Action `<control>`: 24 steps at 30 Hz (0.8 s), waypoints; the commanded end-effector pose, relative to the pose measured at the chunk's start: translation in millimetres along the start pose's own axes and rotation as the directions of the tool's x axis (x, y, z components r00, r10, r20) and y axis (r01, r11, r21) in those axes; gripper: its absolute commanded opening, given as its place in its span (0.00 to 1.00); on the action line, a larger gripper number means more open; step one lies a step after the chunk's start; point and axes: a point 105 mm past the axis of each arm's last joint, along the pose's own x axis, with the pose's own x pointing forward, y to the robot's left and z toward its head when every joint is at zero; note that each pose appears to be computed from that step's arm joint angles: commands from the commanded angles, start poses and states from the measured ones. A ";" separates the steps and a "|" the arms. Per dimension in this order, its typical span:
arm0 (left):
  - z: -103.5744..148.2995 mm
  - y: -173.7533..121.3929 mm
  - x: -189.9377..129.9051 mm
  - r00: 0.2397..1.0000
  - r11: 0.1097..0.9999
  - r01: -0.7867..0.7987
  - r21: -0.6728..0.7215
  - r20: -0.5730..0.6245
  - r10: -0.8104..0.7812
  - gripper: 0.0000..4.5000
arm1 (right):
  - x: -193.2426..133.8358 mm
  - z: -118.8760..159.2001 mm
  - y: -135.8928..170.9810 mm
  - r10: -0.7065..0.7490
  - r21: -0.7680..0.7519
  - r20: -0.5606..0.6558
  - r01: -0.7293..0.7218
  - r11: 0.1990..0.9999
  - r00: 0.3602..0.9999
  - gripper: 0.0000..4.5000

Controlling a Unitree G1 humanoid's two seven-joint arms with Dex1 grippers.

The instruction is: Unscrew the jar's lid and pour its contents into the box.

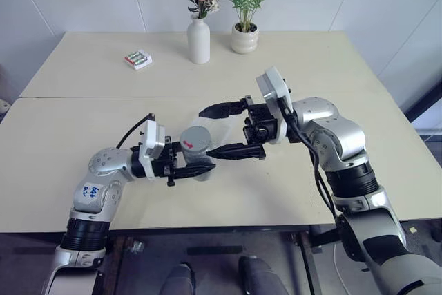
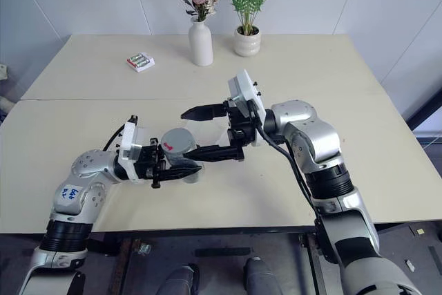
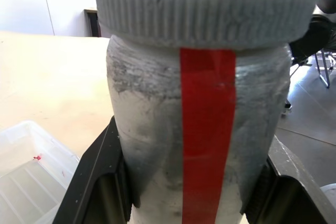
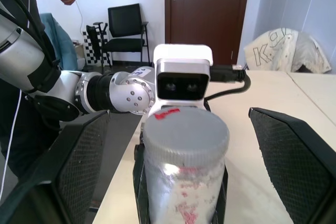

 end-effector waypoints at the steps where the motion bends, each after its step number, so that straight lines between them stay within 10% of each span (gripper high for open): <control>1: 6.1 -4.9 0.5 1.000 1.000 0.021 0.020 0.005 -0.021 0.46 | 11.0 9.1 5.3 0.001 -0.038 0.029 0.000 0.999 1.000 0.99; 24: 1.9 -8.1 3.6 1.000 1.000 0.029 -0.004 0.004 -0.029 0.46 | 30.8 -18.7 -10.4 -0.157 0.036 -0.065 0.159 0.987 0.985 0.99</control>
